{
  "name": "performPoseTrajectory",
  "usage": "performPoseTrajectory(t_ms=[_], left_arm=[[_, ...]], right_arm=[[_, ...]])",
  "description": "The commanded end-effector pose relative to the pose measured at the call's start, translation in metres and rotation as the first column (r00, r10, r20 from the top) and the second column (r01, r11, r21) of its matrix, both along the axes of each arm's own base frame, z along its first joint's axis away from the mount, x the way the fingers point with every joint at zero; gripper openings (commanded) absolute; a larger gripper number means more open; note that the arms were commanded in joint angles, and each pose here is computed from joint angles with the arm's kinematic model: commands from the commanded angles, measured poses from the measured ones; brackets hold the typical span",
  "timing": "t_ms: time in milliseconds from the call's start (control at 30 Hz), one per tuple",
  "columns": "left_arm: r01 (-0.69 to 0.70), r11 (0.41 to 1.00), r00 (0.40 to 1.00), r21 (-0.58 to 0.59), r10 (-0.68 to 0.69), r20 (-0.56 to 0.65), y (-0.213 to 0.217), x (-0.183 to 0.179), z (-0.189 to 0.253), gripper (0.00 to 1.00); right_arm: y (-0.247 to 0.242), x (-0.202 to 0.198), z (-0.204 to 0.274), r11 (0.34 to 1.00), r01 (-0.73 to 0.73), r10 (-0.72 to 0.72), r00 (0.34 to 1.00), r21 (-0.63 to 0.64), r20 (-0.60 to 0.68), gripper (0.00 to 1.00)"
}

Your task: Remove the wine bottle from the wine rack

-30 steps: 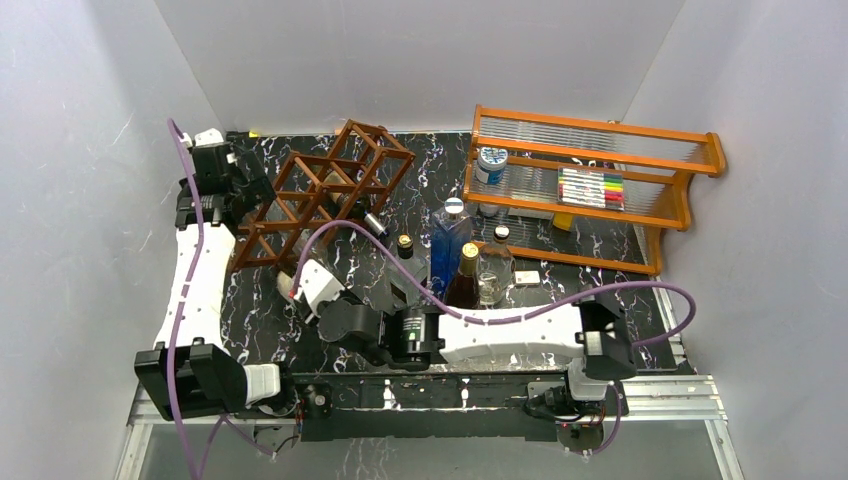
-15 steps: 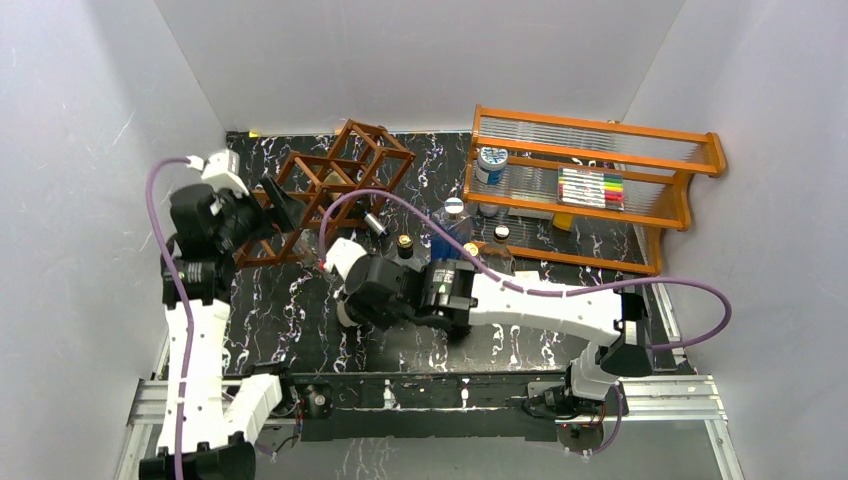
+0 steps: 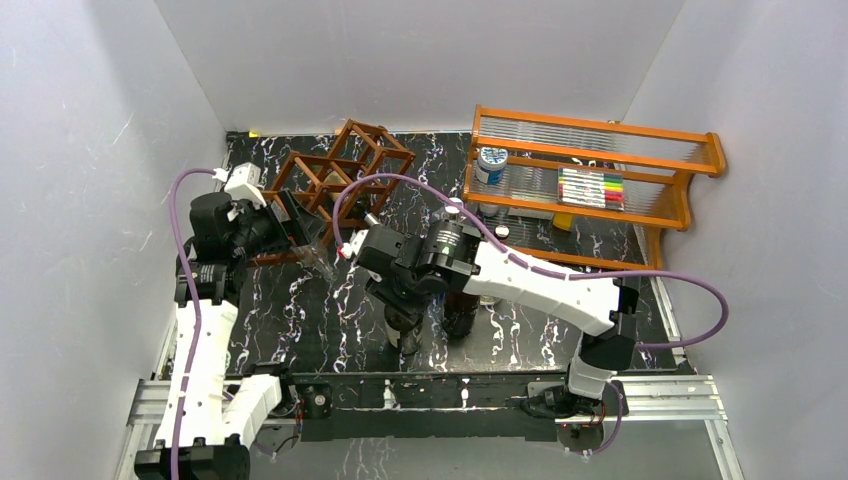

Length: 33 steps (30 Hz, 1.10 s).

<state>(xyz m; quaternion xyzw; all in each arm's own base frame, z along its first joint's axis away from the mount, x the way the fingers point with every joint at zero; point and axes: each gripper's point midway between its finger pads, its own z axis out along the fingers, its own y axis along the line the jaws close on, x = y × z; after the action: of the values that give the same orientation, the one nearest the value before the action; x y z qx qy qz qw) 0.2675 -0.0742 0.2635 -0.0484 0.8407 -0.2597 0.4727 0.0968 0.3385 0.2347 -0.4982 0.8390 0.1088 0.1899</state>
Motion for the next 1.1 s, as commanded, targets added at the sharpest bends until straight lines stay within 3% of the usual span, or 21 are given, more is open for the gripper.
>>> performPoseTrajectory(t_ms=[0, 133, 300, 333, 633, 900, 1067], left_arm=[[-0.13, 0.991, 0.984, -0.019, 0.126, -0.129, 0.012, -0.005, -0.019, 0.95], [-0.229, 0.973, 0.954, 0.038, 0.231, -0.19, 0.028, -0.012, -0.041, 0.97], [-0.291, 0.943, 0.949, 0.164, 0.306, -0.074, 0.055, 0.003, 0.006, 0.98], [-0.306, 0.933, 0.945, 0.187, 0.322, -0.057, 0.06, 0.01, 0.016, 0.98], [-0.458, 0.828, 0.876, 0.324, 0.482, 0.009, 0.109, 0.047, 0.065, 0.98], [-0.505, 0.849, 0.845, 0.153, 0.523, -0.115, 0.148, 0.074, 0.042, 0.98], [-0.484, 0.865, 0.855, 0.134, 0.5, -0.141, 0.146, 0.077, 0.031, 0.92]], right_arm=[[0.011, 0.006, 0.01, 0.999, 0.012, -0.013, 1.0, 0.034, 0.014, 0.02], [0.014, 0.015, 0.001, 0.999, 0.03, -0.032, 0.998, 0.029, 0.054, 0.34], [0.013, 0.022, 0.026, 0.995, 0.061, -0.07, 0.992, 0.08, 0.105, 0.94], [0.012, 0.022, 0.035, 0.993, 0.067, -0.079, 0.99, 0.095, 0.119, 0.98], [0.05, 0.02, 0.102, 0.972, 0.024, -0.095, 0.95, 0.233, 0.299, 0.98], [0.153, 0.039, 0.107, 0.888, -0.072, -0.144, 0.894, 0.455, 0.423, 0.98], [0.195, 0.058, 0.082, 0.881, -0.082, -0.185, 0.847, 0.467, 0.499, 0.93]])
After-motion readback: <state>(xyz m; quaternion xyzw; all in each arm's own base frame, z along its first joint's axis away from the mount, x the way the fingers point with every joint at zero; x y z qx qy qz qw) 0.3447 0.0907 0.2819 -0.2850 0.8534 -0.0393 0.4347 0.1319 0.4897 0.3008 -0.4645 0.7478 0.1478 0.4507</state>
